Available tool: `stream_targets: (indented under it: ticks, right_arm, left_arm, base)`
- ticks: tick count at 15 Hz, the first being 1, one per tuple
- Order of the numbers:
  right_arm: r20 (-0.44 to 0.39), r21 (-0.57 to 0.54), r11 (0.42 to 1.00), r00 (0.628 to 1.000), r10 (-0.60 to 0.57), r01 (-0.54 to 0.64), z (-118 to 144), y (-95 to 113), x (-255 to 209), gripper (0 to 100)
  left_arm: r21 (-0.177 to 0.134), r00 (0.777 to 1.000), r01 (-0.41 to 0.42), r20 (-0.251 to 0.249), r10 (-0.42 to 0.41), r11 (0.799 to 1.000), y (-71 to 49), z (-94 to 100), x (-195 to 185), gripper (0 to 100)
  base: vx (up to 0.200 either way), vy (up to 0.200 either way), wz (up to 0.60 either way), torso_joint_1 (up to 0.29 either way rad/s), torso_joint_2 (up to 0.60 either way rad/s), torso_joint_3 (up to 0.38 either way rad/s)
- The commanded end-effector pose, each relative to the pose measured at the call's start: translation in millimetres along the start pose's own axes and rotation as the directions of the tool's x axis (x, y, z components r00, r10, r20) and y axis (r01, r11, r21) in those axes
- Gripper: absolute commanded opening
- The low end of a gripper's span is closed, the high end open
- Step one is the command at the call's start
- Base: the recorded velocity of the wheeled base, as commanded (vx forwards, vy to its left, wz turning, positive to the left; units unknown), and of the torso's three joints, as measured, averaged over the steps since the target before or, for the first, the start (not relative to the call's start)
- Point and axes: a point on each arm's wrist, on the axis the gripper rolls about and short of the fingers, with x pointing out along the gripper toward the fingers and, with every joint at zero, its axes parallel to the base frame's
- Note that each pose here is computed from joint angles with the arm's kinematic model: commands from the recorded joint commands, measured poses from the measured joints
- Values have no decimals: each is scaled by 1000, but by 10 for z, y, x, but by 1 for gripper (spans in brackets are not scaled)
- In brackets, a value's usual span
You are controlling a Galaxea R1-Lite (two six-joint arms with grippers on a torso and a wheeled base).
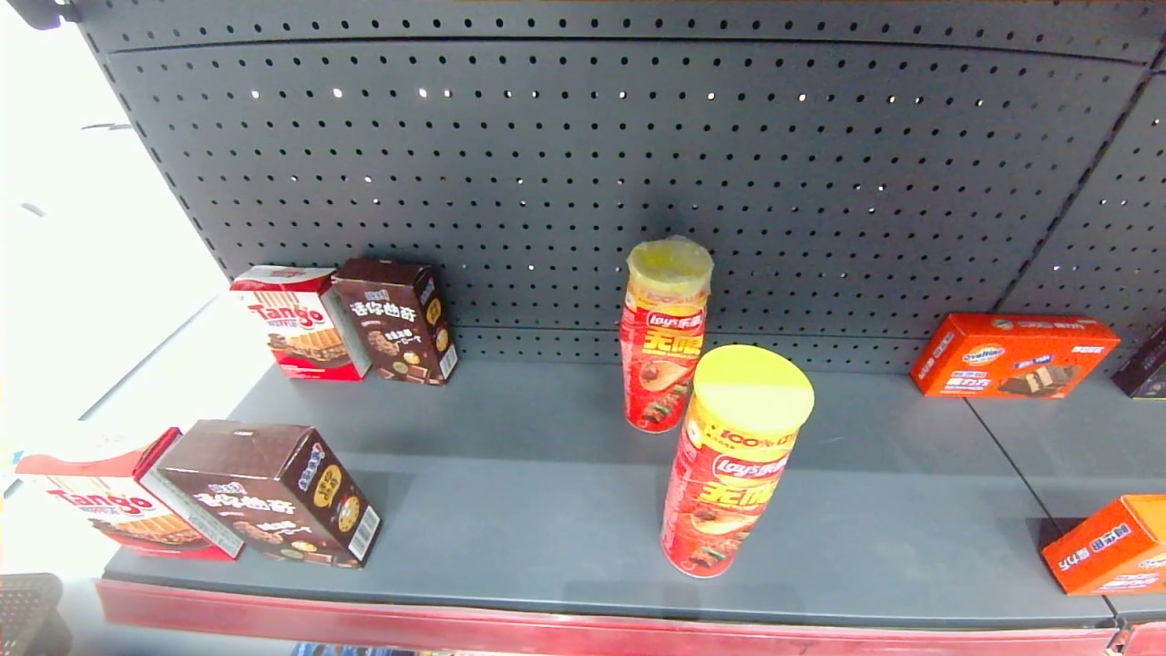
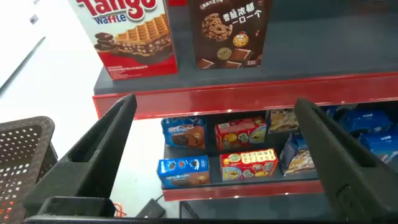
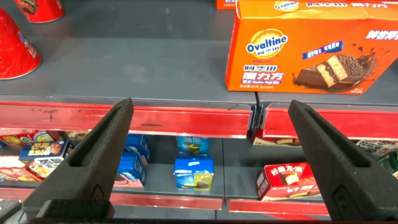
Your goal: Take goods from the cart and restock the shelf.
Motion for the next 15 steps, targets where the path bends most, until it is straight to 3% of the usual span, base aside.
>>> stream_targets:
  ticks: [1, 3, 4, 5, 9, 10, 11, 12, 13, 15]
  right_arm:
    - [0, 0, 1000, 1000, 0, 0, 0, 0, 0, 100]
    - [5, -34, 999, 1000, -12, 13, 20, -1, -2, 100]
    - [69, -35, 999, 997, -32, 34, 397, 0, -30, 100]
    - [-35, -22, 1000, 999, 0, 0, 778, 1, 183, 100]
    - [-140, -44, 966, 959, 248, -256, 1388, 106, 677, 100]
    - [-170, -40, 955, 943, 285, -295, 1412, 139, 769, 100]
    - [-237, -51, 922, 901, 363, -385, 1408, 247, 961, 100]
    - [-252, -53, 913, 890, 379, -404, 1397, 277, 1002, 100]
    - [-321, -46, 892, 852, 414, -450, 1317, 371, 1147, 100]
    - [-382, -40, 858, 802, 460, -512, 1225, 511, 1301, 100]
  left_arm:
    - [-1, 1000, 0, -4, 0, 1000, 0, 4, 1, 100]
    - [-1, 1000, 0, -3, 0, 1000, 0, 3, 3, 100]
    - [-1, 1000, 0, -4, 0, 1000, 0, 1, 3, 100]
    - [-1, 1000, 0, -4, 0, 1000, 0, 1, 3, 100]
    - [0, 1000, 0, -3, 0, 1000, 0, 0, 4, 100]
    - [0, 1000, 2, -3, -2, 1000, 0, 0, 4, 100]
    - [-1, 1000, 3, -4, -3, 1000, 0, 1, 3, 100]
    - [-1, 1000, 3, -4, -3, 1000, 0, 1, 3, 100]
    - [-1, 1000, 3, -4, -3, 1000, 0, 1, 3, 100]
    - [-1, 1000, 3, -2, -3, 1000, 0, 3, 3, 100]
  base:
    - [0, 0, 0, 0, 0, 0]
    - [0, 0, 0, 0, 0, 0]
    - [0, 0, 0, 0, 0, 0]
    - [0, 0, 0, 0, 0, 0]
    - [0, 0, 0, 0, 0, 0]
    - [0, 0, 0, 0, 0, 0]
    - [0, 0, 0, 0, 0, 0]
    - [0, 0, 0, 0, 0, 0]
    - [0, 0, 0, 0, 0, 0]
    - [0, 0, 0, 0, 0, 0]
